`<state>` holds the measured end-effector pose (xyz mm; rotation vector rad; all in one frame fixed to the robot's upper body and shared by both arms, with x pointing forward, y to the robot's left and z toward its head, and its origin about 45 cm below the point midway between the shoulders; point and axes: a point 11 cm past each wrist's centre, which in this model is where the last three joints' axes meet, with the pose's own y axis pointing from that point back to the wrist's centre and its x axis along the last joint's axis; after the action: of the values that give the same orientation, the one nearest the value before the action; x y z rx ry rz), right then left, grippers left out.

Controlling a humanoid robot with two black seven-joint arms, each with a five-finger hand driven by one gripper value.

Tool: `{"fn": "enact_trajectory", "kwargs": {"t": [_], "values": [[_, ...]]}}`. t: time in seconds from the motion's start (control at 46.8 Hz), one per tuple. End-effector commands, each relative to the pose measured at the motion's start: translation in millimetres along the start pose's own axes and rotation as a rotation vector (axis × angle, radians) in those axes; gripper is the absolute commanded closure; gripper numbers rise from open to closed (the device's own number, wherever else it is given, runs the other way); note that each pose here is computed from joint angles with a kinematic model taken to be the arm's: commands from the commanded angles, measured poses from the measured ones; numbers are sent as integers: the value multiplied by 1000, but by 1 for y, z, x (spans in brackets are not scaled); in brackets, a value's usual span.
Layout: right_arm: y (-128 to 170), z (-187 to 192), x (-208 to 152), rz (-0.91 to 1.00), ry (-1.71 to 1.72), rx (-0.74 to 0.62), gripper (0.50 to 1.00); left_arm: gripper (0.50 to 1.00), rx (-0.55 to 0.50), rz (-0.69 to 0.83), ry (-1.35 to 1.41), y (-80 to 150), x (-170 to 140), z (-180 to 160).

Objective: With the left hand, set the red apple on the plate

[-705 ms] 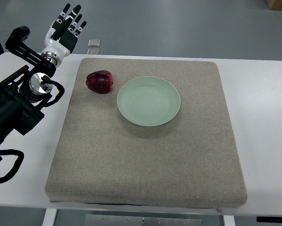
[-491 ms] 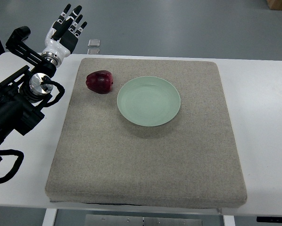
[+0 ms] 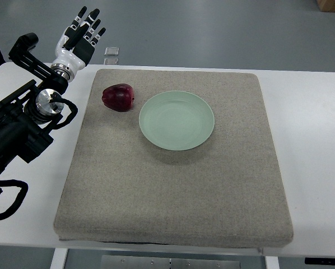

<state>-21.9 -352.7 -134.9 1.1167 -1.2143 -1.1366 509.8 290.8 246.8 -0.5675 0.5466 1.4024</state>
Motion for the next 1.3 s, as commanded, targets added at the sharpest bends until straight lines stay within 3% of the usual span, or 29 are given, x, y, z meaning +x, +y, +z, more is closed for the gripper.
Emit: {"fn": "enact_trajectory", "kwargs": {"t": [0.0, 0.491, 0.683, 1.111, 1.282], "values": [[0, 0, 0, 0, 0, -1, 568, 508, 18, -12, -42, 0, -1, -2], [0, 0, 0, 2, 0, 1, 570, 508, 166, -251, -483, 3, -42, -29], [0, 0, 0, 0, 0, -1, 568, 508, 238, -335, -686, 9, -41, -34], [0, 0, 0, 0, 0, -1, 568, 508, 329, -495, -1080, 11, -47, 31], [0, 0, 0, 2, 0, 1, 568, 508, 397, -551, -1272, 16, -49, 42]]}}
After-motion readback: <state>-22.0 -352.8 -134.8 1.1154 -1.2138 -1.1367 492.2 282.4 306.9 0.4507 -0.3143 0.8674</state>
